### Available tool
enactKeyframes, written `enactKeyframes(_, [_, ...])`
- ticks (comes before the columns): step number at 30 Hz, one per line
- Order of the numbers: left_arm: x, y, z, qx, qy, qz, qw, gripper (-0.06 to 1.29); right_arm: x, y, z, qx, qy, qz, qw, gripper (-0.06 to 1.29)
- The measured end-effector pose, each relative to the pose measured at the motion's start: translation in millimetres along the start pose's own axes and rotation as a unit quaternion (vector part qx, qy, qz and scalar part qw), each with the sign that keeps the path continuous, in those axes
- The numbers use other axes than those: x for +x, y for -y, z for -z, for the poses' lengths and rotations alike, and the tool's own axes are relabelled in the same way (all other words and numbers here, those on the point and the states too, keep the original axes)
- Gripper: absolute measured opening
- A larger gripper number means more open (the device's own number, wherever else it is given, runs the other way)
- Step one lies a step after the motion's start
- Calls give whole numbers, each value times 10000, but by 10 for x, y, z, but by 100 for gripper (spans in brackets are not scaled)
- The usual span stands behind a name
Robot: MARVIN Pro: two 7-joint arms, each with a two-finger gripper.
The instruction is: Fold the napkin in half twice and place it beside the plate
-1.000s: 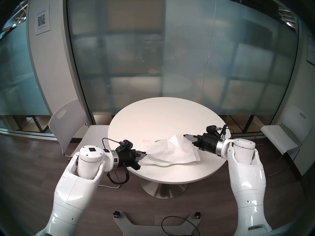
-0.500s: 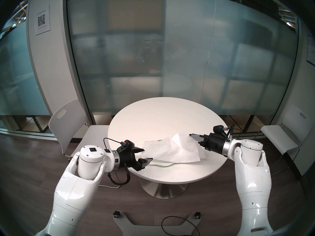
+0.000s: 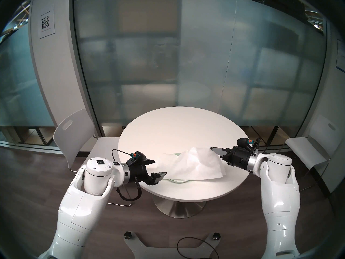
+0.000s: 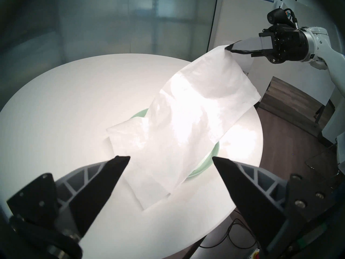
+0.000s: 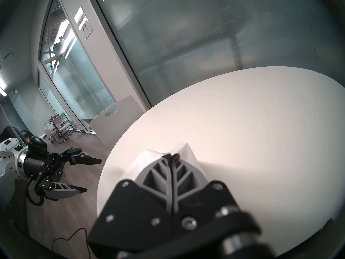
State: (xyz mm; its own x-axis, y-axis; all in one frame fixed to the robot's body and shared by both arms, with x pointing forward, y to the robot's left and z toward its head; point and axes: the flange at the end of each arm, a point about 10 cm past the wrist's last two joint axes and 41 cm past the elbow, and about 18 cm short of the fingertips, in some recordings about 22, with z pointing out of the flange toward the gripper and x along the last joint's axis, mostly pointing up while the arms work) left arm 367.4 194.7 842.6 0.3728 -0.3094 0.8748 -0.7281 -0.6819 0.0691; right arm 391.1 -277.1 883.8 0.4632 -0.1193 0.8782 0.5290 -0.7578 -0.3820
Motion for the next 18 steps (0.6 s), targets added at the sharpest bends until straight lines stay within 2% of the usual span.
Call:
enactKeyframes(8, [60,80,1,129,-86,3,9999,125,11,-62,262,-234,72,-358,9991,-3])
enactKeyframes(10, [71,76,-20,124,-102,7,9999,125,9,-109,382,-514,97,-512,9973,-3])
enactKeyframes(14, [79,48,-63,79,-109,7,9999,125,-13,-158,584,-841,56,-653,9943,-3])
enactKeyframes(18, [82,28,-96,34,-109,5,9999,125,-41,-146,724,-974,-5,-707,9927,-3])
